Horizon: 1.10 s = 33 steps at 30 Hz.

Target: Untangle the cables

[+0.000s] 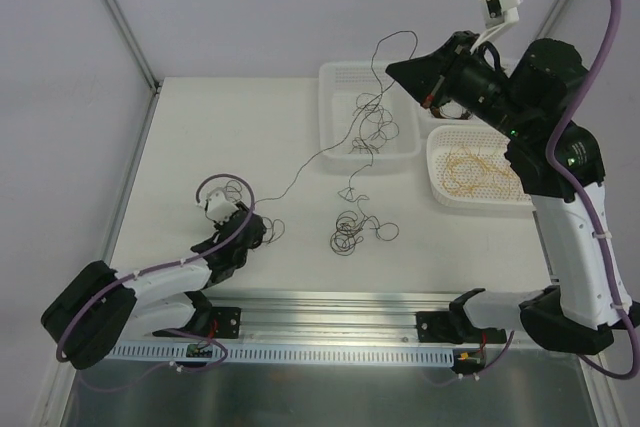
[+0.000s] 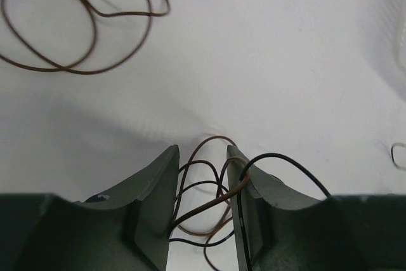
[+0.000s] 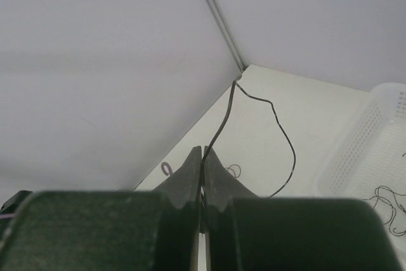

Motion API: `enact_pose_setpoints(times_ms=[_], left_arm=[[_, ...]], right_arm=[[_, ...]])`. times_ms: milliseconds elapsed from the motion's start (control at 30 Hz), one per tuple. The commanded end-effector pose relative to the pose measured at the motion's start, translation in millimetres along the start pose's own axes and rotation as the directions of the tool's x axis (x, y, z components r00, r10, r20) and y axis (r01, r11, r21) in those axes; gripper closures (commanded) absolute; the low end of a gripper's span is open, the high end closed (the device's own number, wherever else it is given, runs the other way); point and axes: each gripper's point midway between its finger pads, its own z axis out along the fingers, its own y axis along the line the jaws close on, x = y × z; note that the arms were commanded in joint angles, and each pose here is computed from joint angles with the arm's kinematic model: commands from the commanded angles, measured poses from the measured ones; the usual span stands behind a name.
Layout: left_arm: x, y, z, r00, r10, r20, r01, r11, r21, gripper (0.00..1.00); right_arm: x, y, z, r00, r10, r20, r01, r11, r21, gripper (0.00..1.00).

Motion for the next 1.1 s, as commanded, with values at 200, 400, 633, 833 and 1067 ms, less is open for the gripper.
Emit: enact_pose_setpoints(times_ms=[200, 400, 633, 833, 1067], left_arm=[[-24.0, 66.7, 0.0, 0.991, -0.13, 0.033, 0.133, 0.974, -0.183, 0.54], [-46.5, 48.0, -6.4, 0.99, -0.137, 0.042, 0.142, 0.983, -0.12, 0.51], [-86.2, 30.9, -23.3, 0.993, -0.076, 0.087, 0.085, 0.991, -0.103, 0.55], [-105.5, 11.5, -31.9, 0.995, 0.028, 0.093, -0.024, 0.999, -0.043, 0.74], [-100.4, -20.7, -36.1, 0.98, 0.197, -0.003, -0.195, 0.976, 0.096, 0.63]], right_arm=[[-32.4, -3.4, -29.0, 0.995, -0.026, 0.095, 0.026, 1.0, 0.006, 0.99], [-5.2, -33.1, -20.8, 1.0, -0.001, 0.01, 0.001, 0.999, 0.048, 0.99], [67.3, -74.8, -9.7, 0.984, 0.04, -0.173, -0.021, 0.994, 0.11, 0.99], [147.5, -119.3, -6.9, 0.941, 0.102, -0.324, -0.042, 0.982, 0.186, 0.99], [205.9, -145.3, -3.5, 0.887, 0.13, -0.444, -0.031, 0.974, 0.223, 0.99]])
